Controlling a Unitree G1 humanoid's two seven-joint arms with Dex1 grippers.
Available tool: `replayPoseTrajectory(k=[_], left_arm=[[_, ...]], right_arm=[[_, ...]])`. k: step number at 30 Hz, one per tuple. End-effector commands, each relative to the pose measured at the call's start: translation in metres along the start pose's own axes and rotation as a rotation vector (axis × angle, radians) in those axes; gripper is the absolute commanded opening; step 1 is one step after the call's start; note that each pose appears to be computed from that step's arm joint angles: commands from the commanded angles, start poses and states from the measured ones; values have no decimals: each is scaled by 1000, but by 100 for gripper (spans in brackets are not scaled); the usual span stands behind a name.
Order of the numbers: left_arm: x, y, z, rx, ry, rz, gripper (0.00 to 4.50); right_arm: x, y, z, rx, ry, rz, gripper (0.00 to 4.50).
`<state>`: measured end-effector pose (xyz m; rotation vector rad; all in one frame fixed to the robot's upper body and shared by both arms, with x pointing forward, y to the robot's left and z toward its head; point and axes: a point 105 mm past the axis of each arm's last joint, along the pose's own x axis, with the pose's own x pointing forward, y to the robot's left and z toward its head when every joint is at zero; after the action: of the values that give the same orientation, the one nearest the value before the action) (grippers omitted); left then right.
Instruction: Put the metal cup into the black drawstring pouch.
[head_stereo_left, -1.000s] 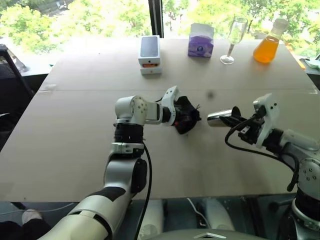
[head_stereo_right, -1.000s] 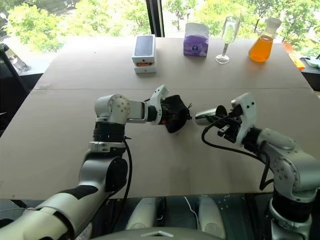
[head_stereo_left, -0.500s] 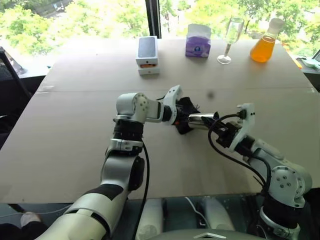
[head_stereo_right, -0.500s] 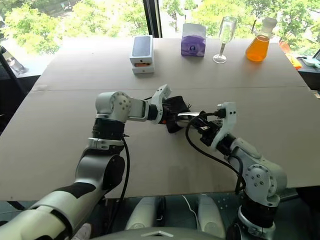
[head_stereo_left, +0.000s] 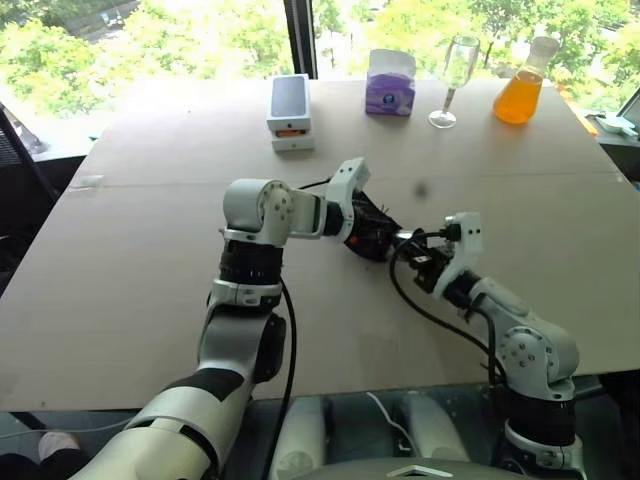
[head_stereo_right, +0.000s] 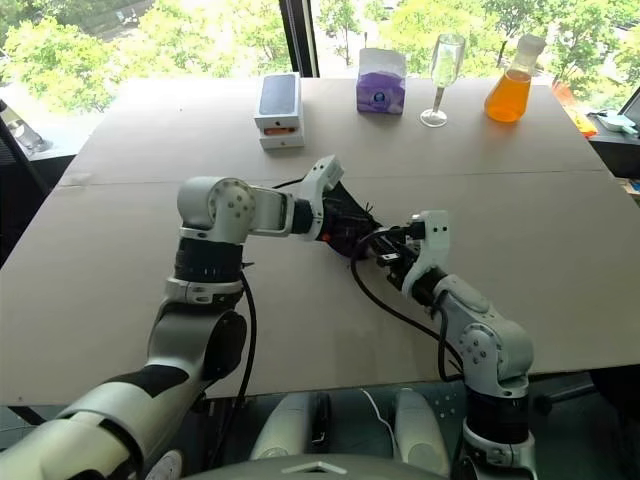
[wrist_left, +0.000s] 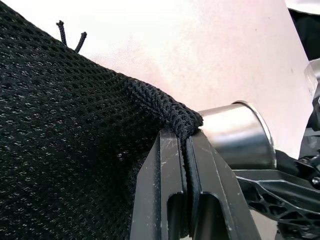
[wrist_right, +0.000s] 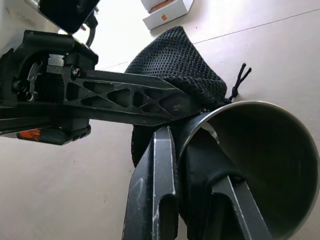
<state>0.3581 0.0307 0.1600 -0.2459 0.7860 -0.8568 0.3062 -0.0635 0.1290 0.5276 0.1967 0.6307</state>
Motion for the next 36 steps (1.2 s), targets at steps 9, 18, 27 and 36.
replayPoseTrajectory(k=[9, 18, 27, 36], left_arm=[[-4, -21, 22, -218, -55, -185, 0], [-16, -40, 45, -223, -95, -286, 0], [-19, -47, 34, -156, -85, -305, 0], [-22, -43, 19, -179, -91, -301, 0]], right_arm=[[26, 15, 0, 219, -88, 51, 7], [51, 43, -26, -517, 3, 266, 7], [75, 19, 4, -531, -124, 148, 7], [83, 20, 7, -203, -158, 167, 7]])
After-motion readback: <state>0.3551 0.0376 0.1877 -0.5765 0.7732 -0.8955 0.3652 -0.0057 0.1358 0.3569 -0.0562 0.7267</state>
